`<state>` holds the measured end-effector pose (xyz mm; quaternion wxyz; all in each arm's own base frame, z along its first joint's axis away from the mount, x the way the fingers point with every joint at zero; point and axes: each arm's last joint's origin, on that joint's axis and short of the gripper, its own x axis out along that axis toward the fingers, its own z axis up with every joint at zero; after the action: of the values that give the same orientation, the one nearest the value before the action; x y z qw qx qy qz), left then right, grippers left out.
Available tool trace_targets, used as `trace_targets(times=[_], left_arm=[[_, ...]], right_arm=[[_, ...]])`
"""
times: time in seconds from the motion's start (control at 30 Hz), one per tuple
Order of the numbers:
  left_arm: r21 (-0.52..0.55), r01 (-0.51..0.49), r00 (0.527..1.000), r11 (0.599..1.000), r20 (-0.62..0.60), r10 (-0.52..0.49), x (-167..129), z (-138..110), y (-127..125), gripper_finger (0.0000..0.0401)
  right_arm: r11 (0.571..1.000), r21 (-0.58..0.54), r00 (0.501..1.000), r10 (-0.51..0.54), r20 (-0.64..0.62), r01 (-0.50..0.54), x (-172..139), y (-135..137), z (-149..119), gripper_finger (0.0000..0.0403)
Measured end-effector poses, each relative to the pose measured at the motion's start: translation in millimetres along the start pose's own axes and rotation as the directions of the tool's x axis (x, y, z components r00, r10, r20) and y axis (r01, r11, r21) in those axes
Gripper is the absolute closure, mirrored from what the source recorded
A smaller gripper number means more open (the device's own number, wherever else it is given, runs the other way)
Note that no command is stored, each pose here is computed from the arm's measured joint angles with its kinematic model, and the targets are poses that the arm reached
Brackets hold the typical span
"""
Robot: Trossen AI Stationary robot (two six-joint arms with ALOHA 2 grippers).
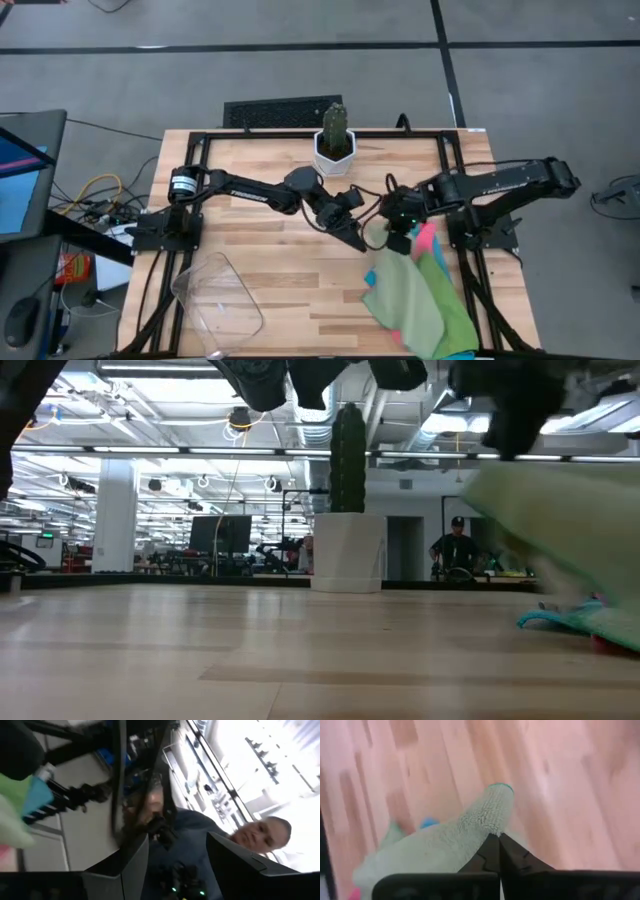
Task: Fold microfiber towels
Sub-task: Fold the light green microfiber cloth
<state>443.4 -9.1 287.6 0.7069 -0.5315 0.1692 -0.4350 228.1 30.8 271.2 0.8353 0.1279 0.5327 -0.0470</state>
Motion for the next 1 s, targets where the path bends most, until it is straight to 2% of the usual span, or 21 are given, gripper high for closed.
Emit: trace_targets(times=[0.1,0.27,0.4,0.5,0.67,0.73,0.8,0.9,1.0], left_arm=[[-0.014,0.064,0.998,0.998,-0.017,-0.064,1,-1,-9,0.0213],[0.011,0.159,0.987,0.987,-0.022,-0.158,-2,-1,-41,0.0244],[0.086,0.181,0.984,0.98,-0.017,-0.18,-6,-1,-72,0.0273],[0.125,0.149,0.989,0.981,-0.005,-0.15,-4,-2,-80,0.0291],[0.133,0.0,1.0,0.991,-0.031,0.005,2,-7,-64,0.0316],[0.122,-0.1,0.994,0.987,-0.038,0.106,0,-12,-49,0.0324],[0.067,-0.231,0.973,0.971,-0.007,0.232,-4,-18,-26,0.0329],[-0.006,-0.436,0.899,0.9,0.036,0.436,-14,-31,3,0.0333],[-0.05,-0.63,0.771,0.775,0.08,0.632,-23,-50,27,0.0333]], right_arm=[[0.999,0.018,0.998,-0.031,0.062,0.03,7,-7,12,0.038],[0.995,0.053,0.991,-0.085,0.102,0.08,31,-23,32,0.0384],[0.991,0.094,0.986,-0.106,0.126,0.095,55,-37,48,0.0376],[0.986,0.122,0.987,-0.128,0.101,0.116,69,-48,53,0.037],[0.967,0.19,0.985,-0.172,-0.019,0.172,93,-69,44,0.0371],[0.959,0.212,0.982,-0.184,-0.034,0.187,95,-75,43,0.0372],[0.955,0.222,0.981,-0.189,-0.052,0.196,94,-79,41,0.037],[0.954,0.228,0.981,-0.189,-0.039,0.193,87,-81,41,0.0362],[0.957,0.221,0.981,-0.192,-0.004,0.188,74,-82,41,0.0352]])
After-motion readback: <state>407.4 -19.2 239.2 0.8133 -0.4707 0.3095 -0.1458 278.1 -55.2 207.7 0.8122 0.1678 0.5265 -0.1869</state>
